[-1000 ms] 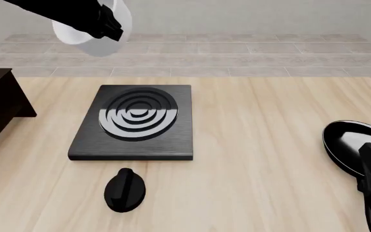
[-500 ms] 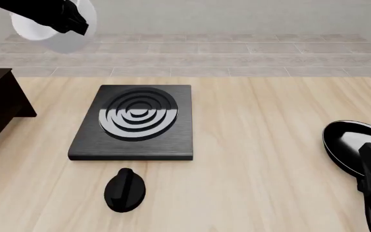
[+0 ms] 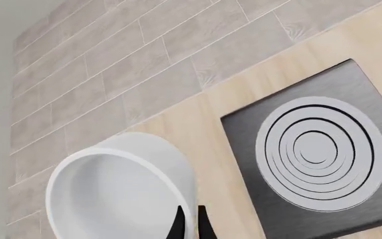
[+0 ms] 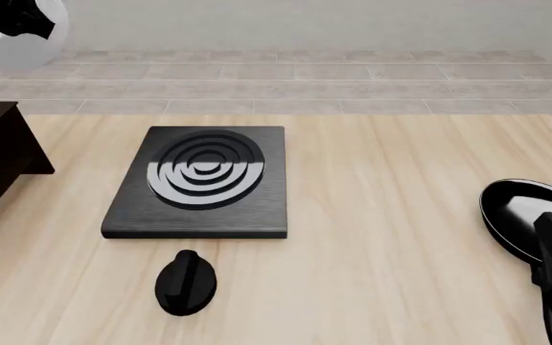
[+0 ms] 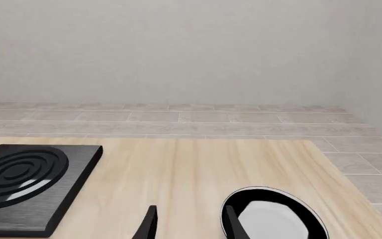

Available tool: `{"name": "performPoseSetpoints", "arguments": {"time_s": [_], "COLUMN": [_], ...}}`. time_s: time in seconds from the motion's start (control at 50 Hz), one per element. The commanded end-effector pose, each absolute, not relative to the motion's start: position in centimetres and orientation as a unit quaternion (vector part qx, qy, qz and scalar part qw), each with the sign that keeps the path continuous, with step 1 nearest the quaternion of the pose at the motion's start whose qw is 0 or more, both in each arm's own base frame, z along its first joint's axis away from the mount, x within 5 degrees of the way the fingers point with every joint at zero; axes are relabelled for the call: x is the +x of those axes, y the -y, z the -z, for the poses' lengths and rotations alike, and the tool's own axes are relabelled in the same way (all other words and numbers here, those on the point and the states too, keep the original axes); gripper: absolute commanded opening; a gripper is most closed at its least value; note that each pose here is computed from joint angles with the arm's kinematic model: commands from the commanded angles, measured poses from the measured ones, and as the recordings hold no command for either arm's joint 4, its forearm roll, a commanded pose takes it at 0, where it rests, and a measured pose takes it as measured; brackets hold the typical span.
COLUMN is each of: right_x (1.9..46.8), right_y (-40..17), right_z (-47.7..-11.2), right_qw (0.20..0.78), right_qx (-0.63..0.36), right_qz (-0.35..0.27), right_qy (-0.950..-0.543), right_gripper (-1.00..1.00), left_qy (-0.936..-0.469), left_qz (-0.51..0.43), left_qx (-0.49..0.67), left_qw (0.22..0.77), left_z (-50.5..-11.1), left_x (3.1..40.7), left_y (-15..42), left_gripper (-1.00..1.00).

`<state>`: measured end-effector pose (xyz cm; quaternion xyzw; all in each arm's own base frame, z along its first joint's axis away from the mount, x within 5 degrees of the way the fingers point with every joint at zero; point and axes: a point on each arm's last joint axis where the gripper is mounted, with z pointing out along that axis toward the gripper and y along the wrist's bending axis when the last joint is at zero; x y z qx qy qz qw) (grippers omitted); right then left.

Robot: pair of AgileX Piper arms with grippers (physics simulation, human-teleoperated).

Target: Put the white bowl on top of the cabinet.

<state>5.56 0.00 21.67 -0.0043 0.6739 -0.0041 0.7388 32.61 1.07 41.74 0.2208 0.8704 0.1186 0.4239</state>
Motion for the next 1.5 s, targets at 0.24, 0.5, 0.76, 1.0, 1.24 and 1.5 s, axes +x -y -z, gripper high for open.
{"name": "performPoseSetpoints", "arguments": {"time_s": [0.24,0.5,0.76,1.0,1.24,1.5], "right_x": [5.6,5.6,5.6,5.6,5.6,5.6], "right_y": [0.0,0.0,0.0,0.0,0.0,0.0], "right_z": [-21.7,-21.7,-21.7,-21.7,-21.7,-21.7], "right_qw": [0.739,0.739,0.739,0.739,0.739,0.739], "right_qx": [-0.004,-0.004,-0.004,-0.004,-0.004,-0.004], "right_qz": [0.004,0.004,0.004,0.004,0.004,0.004], "right_qy": [-0.674,-0.674,-0.674,-0.674,-0.674,-0.674], "right_gripper": [1.00,1.00,1.00,1.00,1.00,1.00], "left_qy": [-0.880,-0.888,-0.901,-0.909,-0.914,-0.912], "left_qz": [-0.167,-0.172,-0.176,-0.179,-0.176,-0.187], "left_qx": [0.172,0.144,0.107,0.084,0.065,0.050], "left_qw": [0.410,0.401,0.382,0.368,0.360,0.361], "left_z": [-41.7,-39.8,-37.7,-36.0,-32.4,-32.1], "left_x": [30.8,30.1,28.7,27.7,27.9,28.4], "left_y": [-6.1,-7.5,-9.4,-10.4,-11.3,-12.8], "left_gripper": [-1.00,-1.00,-1.00,-1.00,-1.00,-1.00]}}
